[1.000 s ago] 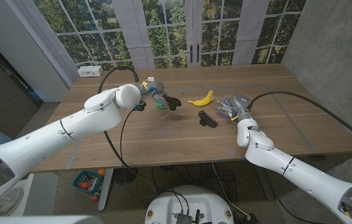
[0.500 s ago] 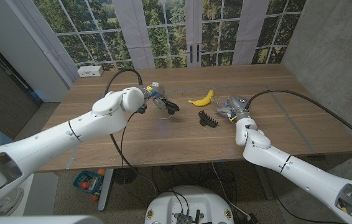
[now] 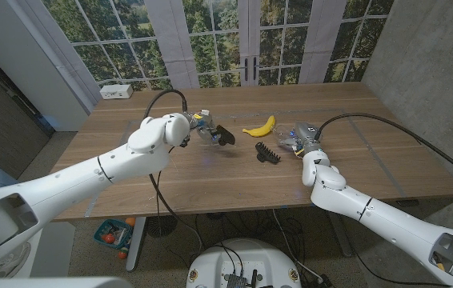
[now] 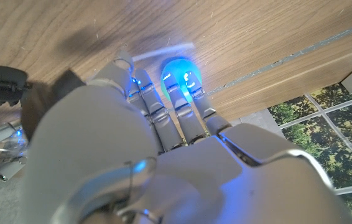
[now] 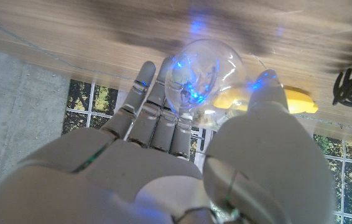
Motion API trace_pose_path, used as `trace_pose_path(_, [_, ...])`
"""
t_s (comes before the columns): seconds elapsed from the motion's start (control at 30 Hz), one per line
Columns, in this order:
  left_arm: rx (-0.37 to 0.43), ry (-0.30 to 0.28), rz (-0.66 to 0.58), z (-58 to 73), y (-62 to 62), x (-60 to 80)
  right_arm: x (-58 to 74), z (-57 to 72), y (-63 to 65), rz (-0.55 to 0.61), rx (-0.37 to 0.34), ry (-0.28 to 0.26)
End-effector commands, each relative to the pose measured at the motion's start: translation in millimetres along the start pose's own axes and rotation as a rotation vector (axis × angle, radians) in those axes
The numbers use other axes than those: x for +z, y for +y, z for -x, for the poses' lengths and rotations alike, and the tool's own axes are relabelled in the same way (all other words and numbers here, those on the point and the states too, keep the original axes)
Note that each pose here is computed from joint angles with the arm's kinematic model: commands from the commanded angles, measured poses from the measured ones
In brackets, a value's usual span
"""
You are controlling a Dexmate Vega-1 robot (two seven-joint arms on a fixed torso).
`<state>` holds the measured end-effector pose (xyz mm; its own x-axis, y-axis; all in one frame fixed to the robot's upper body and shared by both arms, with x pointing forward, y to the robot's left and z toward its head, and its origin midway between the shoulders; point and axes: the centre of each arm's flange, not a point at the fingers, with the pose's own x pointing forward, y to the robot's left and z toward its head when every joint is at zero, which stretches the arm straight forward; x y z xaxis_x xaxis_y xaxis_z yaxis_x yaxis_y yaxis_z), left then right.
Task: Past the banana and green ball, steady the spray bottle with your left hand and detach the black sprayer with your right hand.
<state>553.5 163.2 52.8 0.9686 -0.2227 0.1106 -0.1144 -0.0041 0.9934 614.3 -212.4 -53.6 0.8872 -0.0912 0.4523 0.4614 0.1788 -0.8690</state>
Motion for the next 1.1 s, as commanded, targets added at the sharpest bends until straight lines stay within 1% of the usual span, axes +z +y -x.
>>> trace_pose_path(0.03, [-0.032,0.079,-0.075,-0.3,0.5,3.7,-0.9,1.1,-2.1,0.012,0.004,0.015])
trace_pose_path(0.23, [-0.024,0.096,-0.08,1.4,1.7,3.0,-1.8,2.7,-2.7,0.013,0.002,0.02])
trace_pose_path(0.5, [0.005,0.08,-0.061,6.0,3.6,-0.2,-2.0,3.0,-5.0,0.005,0.012,0.028])
trace_pose_path(0.7, [0.034,0.064,-0.035,9.8,6.8,-4.6,-2.2,3.7,-10.1,-0.025,0.02,0.015])
trace_pose_path(0.87, [0.058,0.034,-0.006,12.4,9.0,-8.9,-3.3,3.7,-14.4,-0.049,0.042,0.009])
trace_pose_path(0.97, [0.08,0.009,0.015,14.0,10.1,-11.8,-5.2,3.0,-17.2,-0.094,0.067,0.003])
trace_pose_path(1.1, [0.139,-0.051,0.057,17.8,10.8,-16.7,-9.4,2.2,-22.0,-0.199,0.091,-0.018])
